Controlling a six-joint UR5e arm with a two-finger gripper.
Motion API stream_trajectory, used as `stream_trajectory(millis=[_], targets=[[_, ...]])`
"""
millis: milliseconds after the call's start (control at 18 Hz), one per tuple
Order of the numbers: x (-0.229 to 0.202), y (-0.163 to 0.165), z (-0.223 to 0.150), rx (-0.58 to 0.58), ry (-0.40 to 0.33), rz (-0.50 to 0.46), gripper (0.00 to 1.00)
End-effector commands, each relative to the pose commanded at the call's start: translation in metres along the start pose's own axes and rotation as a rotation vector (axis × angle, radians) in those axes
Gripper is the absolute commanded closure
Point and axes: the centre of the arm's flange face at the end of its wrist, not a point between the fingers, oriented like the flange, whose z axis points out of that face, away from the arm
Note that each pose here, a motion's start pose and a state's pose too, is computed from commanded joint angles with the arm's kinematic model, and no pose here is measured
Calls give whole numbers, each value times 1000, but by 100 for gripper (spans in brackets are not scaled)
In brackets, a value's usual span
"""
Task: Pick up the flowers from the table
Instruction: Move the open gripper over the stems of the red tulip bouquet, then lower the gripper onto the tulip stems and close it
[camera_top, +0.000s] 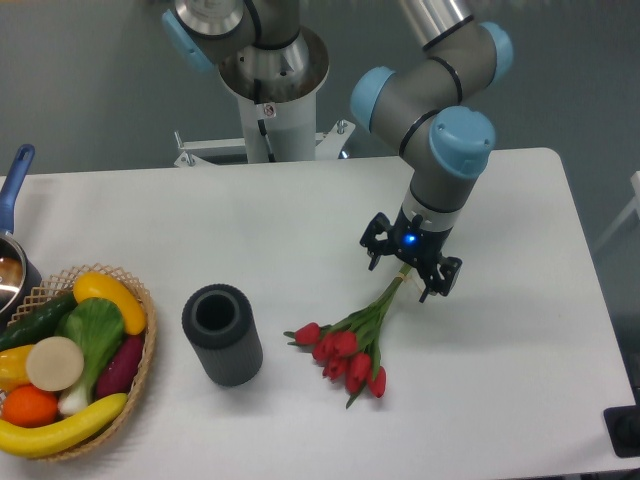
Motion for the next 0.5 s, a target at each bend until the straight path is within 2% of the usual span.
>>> stream_trajectory(millis=[278,500], targets=[[-1,-12,37,-22,46,-22,0],[3,-14,46,-31,55,-10,0]])
